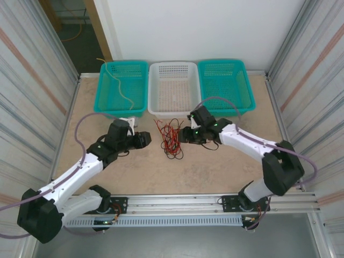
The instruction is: Untangle the cables
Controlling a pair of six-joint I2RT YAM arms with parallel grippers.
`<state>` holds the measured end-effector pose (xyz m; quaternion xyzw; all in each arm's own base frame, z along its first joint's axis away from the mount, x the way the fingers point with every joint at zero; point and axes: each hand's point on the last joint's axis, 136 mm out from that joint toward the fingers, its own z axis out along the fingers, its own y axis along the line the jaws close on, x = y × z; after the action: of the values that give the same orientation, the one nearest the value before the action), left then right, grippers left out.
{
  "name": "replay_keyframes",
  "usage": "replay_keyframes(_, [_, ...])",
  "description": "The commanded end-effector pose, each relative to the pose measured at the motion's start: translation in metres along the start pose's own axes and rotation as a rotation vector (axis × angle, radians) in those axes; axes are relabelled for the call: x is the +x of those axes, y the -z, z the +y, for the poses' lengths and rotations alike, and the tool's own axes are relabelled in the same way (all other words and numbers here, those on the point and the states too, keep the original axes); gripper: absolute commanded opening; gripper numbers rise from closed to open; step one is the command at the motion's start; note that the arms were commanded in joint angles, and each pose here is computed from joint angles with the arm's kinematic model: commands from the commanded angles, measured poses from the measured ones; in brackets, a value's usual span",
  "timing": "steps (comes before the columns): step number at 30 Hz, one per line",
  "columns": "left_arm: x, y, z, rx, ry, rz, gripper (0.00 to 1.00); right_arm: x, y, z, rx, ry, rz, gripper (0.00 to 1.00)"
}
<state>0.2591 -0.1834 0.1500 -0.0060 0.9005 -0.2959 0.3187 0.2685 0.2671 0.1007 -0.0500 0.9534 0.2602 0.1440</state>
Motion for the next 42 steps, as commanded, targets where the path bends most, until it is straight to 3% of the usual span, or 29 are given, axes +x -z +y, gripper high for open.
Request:
replay_keyframes(1, [-0.002, 0.0, -0.008, 0.035, 0.021, -0.004, 0.42, -0.014, -0.01, 0.003, 0.023, 0.051, -0.031, 0.46])
replay_keyframes(6, [-0.009, 0.001, -0.016, 0.056, -0.002, -0.01, 0.41, -0.018, -0.024, 0.003, 0.027, 0.07, -0.018, 0.47])
replay_keyframes(10, [-0.008, -0.002, -0.016, 0.055, -0.008, 0.004, 0.39, -0.025, -0.029, -0.001, 0.067, 0.083, -0.016, 0.38])
replay_keyframes(20, [-0.01, -0.003, -0.017, 0.056, -0.01, -0.002, 0.39, -0.037, -0.044, -0.003, 0.109, 0.133, -0.003, 0.37])
replay_keyframes(25, [-0.012, -0.002, -0.02, 0.062, -0.011, -0.003, 0.38, -0.039, -0.04, -0.002, 0.121, 0.149, -0.011, 0.22])
replay_keyframes(32, [-0.023, 0.0, -0.031, 0.093, -0.047, -0.028, 0.4, -0.03, 0.006, 0.01, 0.071, 0.211, -0.077, 0.0])
replay_keyframes(38, [-0.036, 0.006, -0.066, 0.234, -0.12, -0.06, 0.51, -0.029, 0.078, 0.044, -0.035, 0.306, -0.194, 0.0])
replay_keyframes(42, [-0.044, 0.019, -0.108, 0.338, -0.291, -0.086, 0.56, -0.037, 0.132, 0.069, -0.094, 0.379, -0.305, 0.0])
